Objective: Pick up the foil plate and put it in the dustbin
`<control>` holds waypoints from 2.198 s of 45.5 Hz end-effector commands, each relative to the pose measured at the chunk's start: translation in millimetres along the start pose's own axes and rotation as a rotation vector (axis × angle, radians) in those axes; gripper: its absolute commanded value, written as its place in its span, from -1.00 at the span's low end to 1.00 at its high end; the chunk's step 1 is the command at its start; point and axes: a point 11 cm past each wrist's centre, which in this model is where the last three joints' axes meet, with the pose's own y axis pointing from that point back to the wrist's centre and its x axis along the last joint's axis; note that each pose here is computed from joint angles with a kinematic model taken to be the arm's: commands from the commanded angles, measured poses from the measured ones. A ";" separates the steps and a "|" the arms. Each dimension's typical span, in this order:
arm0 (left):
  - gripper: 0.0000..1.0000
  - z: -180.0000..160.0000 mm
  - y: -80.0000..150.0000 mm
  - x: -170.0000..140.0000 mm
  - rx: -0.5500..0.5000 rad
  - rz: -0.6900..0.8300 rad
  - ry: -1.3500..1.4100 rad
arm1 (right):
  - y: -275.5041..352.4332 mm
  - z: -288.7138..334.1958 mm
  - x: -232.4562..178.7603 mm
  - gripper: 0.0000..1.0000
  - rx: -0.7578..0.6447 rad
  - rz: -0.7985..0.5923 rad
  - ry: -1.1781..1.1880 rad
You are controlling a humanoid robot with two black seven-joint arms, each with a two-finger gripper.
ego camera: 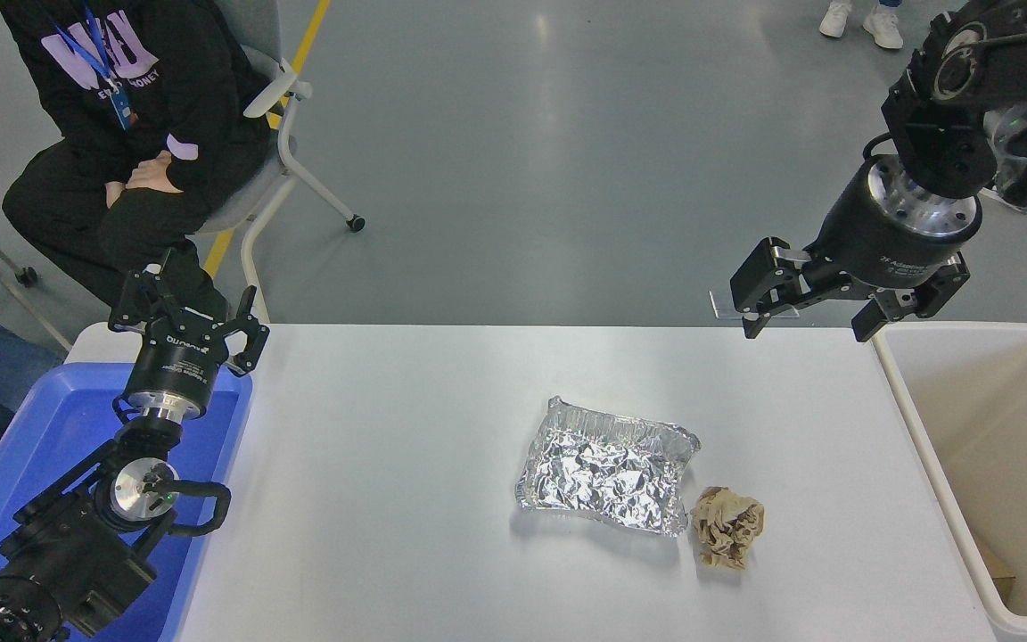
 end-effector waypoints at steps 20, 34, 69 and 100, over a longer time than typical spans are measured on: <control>0.96 -0.8 -0.2 -0.7 0.001 -0.002 0.002 | -254.7 -21.7 -18.2 1.00 0.020 0.086 -0.121; 0.96 -0.5 0.0 -0.3 -0.001 0.000 0.001 | -297.3 -21.4 -48.5 1.00 0.043 0.053 -0.193; 0.96 -0.5 0.0 -0.3 -0.001 0.000 0.001 | -304.0 -14.6 -41.8 1.00 0.033 0.150 -0.248; 0.96 -0.5 0.0 -0.3 -0.001 0.000 0.001 | -314.8 -21.3 -60.0 0.34 0.059 0.098 -0.259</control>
